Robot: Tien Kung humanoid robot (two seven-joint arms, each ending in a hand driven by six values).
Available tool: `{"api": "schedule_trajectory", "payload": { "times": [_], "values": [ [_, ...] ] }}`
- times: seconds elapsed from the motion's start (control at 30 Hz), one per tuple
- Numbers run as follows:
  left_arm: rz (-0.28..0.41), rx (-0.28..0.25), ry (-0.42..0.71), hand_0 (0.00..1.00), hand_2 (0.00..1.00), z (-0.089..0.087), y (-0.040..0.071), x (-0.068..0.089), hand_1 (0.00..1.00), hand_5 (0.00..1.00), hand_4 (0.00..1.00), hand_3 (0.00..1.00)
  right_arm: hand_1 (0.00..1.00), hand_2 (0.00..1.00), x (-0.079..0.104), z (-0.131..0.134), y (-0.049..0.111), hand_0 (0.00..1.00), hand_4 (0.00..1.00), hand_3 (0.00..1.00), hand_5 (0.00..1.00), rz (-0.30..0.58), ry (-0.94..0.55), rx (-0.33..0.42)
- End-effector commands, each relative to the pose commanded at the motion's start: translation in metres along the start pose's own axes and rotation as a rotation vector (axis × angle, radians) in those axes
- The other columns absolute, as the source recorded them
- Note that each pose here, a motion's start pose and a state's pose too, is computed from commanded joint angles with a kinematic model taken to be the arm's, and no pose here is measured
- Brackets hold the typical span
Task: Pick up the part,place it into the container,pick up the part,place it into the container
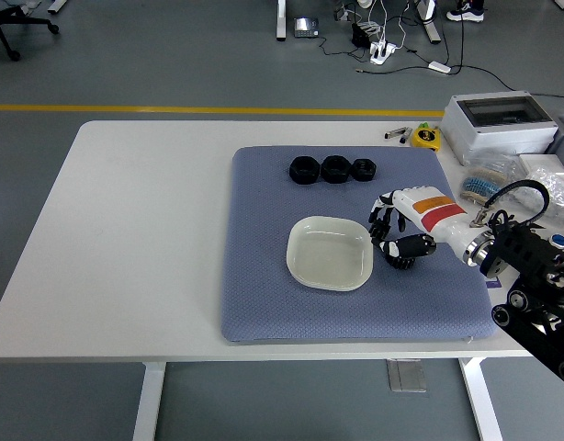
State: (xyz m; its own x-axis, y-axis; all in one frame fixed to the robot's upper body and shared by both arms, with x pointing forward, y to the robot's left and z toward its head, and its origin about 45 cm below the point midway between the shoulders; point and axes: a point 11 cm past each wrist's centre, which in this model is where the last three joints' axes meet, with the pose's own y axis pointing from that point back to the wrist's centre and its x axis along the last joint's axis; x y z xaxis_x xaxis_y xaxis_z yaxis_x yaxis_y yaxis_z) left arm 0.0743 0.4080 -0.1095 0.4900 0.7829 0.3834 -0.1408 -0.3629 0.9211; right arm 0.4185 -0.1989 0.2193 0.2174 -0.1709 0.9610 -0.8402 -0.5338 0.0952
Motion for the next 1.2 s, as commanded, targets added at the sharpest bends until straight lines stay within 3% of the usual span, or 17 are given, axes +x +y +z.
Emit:
{"api": "schedule_trajectory", "payload": {
  "times": [0.17,0.27,0.3,0.37,0.47,0.5,0.7,0.87,0.9,0.97,1.07,1.1,1.2],
  "values": [
    [0.001,0.0,0.009,0.692,0.735,0.0,0.0,0.001,0.697,0.663,0.664,0.642,0.376,0.453,-0.002,-0.032,-0.017,0.197,0.798,0.501,0.113,-0.049,0.03,0.081],
    [0.003,0.0,0.01,0.692,0.735,0.0,0.0,0.003,0.697,0.663,0.664,0.642,0.376,0.453,-0.013,-0.047,-0.024,0.197,0.798,0.501,0.113,-0.138,0.095,0.121],
    [0.003,-0.001,0.01,0.692,0.735,0.0,0.0,0.003,0.698,0.664,0.665,0.644,0.649,0.733,-0.017,-0.05,-0.025,0.635,0.997,0.63,0.279,-0.16,0.115,0.128],
    [0.004,-0.002,0.008,0.692,0.735,0.001,0.0,0.004,0.698,0.664,0.665,0.644,0.649,0.733,-0.029,-0.055,-0.028,0.635,0.997,0.63,0.279,-0.236,0.192,0.142],
    [0.005,-0.002,0.011,0.692,0.735,0.001,0.0,0.004,0.698,0.664,0.665,0.644,0.649,0.733,-0.038,-0.056,-0.03,0.635,0.997,0.63,0.279,-0.275,0.241,0.147],
    [0.005,-0.002,0.012,0.692,0.735,0.001,0.0,0.005,0.699,0.663,0.666,0.644,0.621,0.763,-0.04,-0.056,-0.03,0.706,0.998,0.873,0.312,-0.279,0.251,0.149],
    [0.005,-0.001,0.009,0.692,0.735,0.0,0.0,0.005,0.699,0.662,0.667,0.645,0.617,0.764,-0.032,-0.056,-0.032,0.689,0.998,0.869,0.318,-0.234,0.25,0.144],
    [0.004,0.001,0.006,0.692,0.735,0.0,0.0,0.005,0.699,0.662,0.667,0.645,0.617,0.764,-0.013,-0.054,-0.034,0.689,0.998,0.869,0.318,-0.15,0.198,0.13],
    [0.004,0.001,0.006,0.693,0.735,-0.001,0.0,0.005,0.699,0.662,0.667,0.644,0.606,0.747,-0.01,-0.054,-0.034,0.648,0.998,0.82,0.333,-0.139,0.192,0.129],
    [0.005,0.001,0.006,0.693,0.735,-0.001,0.0,0.005,0.699,0.662,0.667,0.644,0.606,0.747,-0.003,-0.053,-0.035,0.648,0.998,0.82,0.333,-0.109,0.179,0.123],
    [0.006,0.001,0.007,0.693,0.735,0.0,0.0,0.006,0.699,0.662,0.667,0.644,0.606,0.747,0.006,-0.046,-0.034,0.648,0.998,0.82,0.333,-0.071,0.167,0.098],
    [0.006,0.0,0.008,0.694,0.735,0.0,0.0,0.006,0.699,0.661,0.667,0.646,0.571,0.706,0.008,-0.041,-0.033,0.575,0.998,0.775,0.337,-0.065,0.164,0.08],
    [0.007,-0.001,0.012,0.694,0.735,0.0,0.0,0.006,0.699,0.661,0.667,0.646,0.571,0.706,0.009,-0.021,-0.03,0.575,0.998,0.775,0.337,-0.079,0.165,0.022]
  ]
}}
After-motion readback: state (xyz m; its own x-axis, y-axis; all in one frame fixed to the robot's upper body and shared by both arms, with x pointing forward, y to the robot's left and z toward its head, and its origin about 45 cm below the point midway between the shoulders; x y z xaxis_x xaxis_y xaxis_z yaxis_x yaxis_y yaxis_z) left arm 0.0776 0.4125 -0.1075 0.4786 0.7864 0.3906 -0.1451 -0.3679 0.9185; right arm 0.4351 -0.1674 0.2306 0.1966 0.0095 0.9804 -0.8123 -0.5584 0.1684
